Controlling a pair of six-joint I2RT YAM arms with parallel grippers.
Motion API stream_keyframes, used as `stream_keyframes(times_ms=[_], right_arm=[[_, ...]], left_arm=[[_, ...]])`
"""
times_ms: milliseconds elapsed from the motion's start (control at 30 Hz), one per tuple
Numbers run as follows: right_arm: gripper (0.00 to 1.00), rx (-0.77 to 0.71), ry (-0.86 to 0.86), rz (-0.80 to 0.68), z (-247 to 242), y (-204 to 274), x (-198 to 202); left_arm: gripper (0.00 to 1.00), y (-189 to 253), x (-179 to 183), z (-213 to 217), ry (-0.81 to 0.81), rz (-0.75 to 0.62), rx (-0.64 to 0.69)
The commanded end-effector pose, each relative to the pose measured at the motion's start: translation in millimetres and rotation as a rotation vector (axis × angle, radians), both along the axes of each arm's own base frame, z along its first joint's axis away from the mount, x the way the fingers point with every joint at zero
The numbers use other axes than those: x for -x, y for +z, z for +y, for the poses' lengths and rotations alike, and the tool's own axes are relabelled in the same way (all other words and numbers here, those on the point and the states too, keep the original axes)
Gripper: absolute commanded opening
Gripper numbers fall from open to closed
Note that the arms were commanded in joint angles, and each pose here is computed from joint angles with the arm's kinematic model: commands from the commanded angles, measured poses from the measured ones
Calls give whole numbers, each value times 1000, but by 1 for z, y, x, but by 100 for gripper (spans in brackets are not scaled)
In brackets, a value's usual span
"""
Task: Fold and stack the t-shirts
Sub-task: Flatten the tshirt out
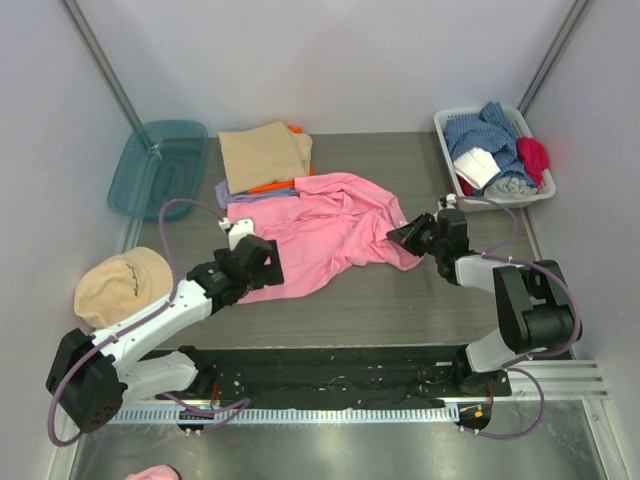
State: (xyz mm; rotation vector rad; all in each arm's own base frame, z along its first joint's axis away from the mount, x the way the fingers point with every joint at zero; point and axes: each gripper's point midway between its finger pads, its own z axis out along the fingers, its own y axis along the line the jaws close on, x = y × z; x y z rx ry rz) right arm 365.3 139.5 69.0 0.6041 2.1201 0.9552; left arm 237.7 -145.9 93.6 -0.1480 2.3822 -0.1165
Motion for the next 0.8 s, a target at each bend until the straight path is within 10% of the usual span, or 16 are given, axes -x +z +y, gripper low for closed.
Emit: stream_keyframes(times_ms=[0, 67, 100, 200, 767], right_arm=[[1, 68, -1, -108, -8, 40, -12], [7, 89, 6, -107, -9, 40, -10], [31, 90, 4, -102, -10, 39, -10], [53, 94, -6, -93, -11, 36, -9], [60, 1, -63, -45, -29, 5, -21]], left_arm=[[100, 19, -13, 18, 99, -63, 124], [100, 20, -12, 25, 115, -75, 138], [100, 20, -11, 26, 113, -72, 135], [100, 18, -7, 27, 105, -58, 125], [100, 20, -7, 26, 91, -61, 126]])
